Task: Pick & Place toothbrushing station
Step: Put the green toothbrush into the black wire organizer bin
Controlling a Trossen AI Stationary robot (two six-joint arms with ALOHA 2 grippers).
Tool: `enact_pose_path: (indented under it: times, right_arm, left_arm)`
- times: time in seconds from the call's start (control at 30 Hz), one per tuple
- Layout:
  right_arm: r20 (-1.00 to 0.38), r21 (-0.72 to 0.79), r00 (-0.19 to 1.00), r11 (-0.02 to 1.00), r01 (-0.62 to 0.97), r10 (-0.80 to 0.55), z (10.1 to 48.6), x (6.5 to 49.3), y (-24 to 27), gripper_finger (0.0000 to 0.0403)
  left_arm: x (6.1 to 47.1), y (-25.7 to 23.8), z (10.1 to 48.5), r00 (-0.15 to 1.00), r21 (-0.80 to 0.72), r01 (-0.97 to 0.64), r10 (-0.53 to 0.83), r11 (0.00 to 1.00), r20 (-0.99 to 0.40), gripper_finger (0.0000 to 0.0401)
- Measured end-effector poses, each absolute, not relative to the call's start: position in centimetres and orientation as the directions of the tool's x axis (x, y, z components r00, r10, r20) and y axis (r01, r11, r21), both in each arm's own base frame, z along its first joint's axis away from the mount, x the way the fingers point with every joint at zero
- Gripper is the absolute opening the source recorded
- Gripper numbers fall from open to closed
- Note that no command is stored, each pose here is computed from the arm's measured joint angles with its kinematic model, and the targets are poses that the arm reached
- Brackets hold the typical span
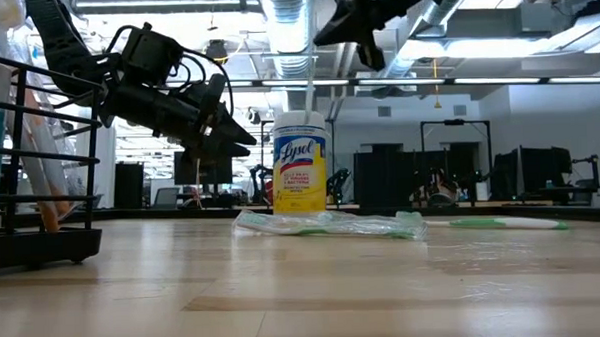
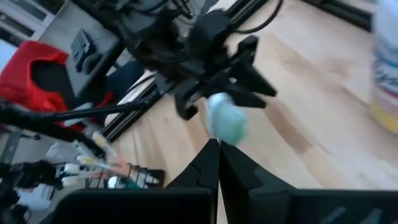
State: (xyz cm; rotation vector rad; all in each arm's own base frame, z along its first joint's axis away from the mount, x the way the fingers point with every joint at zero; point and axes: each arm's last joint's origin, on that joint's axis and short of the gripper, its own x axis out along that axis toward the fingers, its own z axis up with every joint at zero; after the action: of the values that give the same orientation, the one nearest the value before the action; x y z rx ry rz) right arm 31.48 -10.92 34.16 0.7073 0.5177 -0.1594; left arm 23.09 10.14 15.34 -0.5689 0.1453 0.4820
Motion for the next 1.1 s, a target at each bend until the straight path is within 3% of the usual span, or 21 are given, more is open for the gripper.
enact_pose_path:
  times: [0.43,1.1]
  right_arm:
    - [-0.399,0.623,0.906,0.767,0.156,0.140,35.2,33.0,-7.4,0.0000]
    - [-0.394,0.602,0.893,0.795,0.073,0.216,35.2,33.6,-4.5,0.0000]
  left_arm:
    - [23.1,10.1,15.3,0.877,-0.492,-0.480,0.402,0.726,-0.263,0.0123]
    - [23.1,10.1,15.3,0.878,-0.514,-0.478,0.399,0.712,-0.264,0.0123]
